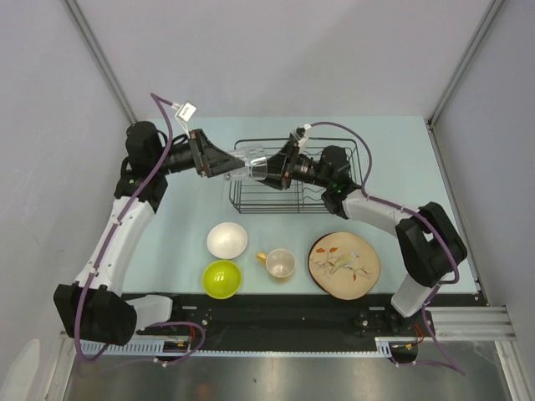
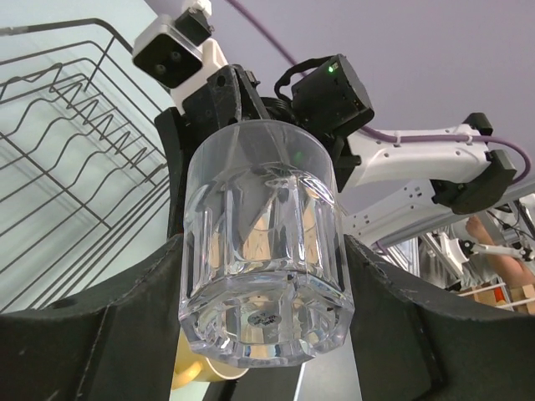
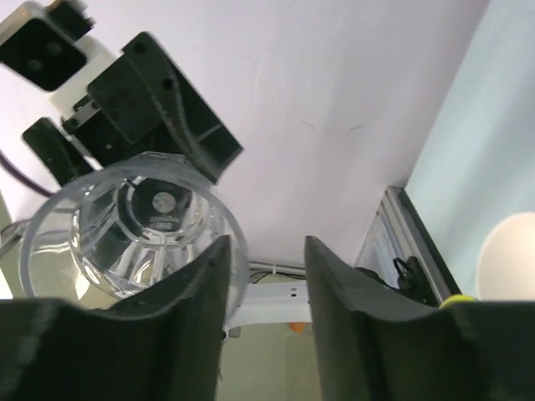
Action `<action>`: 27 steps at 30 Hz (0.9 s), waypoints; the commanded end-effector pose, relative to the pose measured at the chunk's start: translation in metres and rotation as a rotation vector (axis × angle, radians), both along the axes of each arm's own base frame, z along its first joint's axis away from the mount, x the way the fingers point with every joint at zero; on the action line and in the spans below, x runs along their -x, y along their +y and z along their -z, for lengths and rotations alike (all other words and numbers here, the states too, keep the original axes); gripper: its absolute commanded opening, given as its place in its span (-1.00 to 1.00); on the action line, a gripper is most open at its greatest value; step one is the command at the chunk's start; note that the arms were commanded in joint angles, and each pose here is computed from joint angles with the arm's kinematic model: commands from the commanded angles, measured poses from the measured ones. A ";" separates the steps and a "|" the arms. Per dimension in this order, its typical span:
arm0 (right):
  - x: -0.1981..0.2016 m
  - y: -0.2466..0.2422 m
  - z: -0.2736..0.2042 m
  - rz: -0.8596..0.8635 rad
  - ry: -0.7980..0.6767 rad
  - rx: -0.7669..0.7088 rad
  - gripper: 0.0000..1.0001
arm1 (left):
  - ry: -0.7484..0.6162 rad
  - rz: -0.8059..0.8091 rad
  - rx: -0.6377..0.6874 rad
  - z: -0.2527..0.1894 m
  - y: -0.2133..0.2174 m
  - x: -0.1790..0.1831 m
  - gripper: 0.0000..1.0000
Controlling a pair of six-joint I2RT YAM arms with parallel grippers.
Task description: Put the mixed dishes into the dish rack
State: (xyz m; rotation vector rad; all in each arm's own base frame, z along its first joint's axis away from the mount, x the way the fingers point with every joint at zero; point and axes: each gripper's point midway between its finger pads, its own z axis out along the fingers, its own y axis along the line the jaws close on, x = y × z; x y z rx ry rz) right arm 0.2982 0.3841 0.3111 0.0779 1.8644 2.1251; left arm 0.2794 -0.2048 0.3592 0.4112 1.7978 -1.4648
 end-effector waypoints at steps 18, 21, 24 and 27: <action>-0.027 -0.142 0.018 0.365 -0.094 0.468 0.32 | -0.161 -0.229 -0.459 0.045 0.012 -0.097 -0.99; -0.017 -0.166 0.003 0.447 -0.146 0.511 0.32 | -0.196 -0.243 -0.661 0.073 0.007 -0.125 -0.99; -0.006 -0.184 -0.006 0.503 -0.163 0.537 0.32 | -0.222 -0.211 -0.769 0.081 -0.006 -0.135 -0.99; 0.003 -0.200 -0.017 0.555 -0.170 0.535 0.32 | -0.211 -0.191 -0.907 0.107 -0.014 -0.144 -0.99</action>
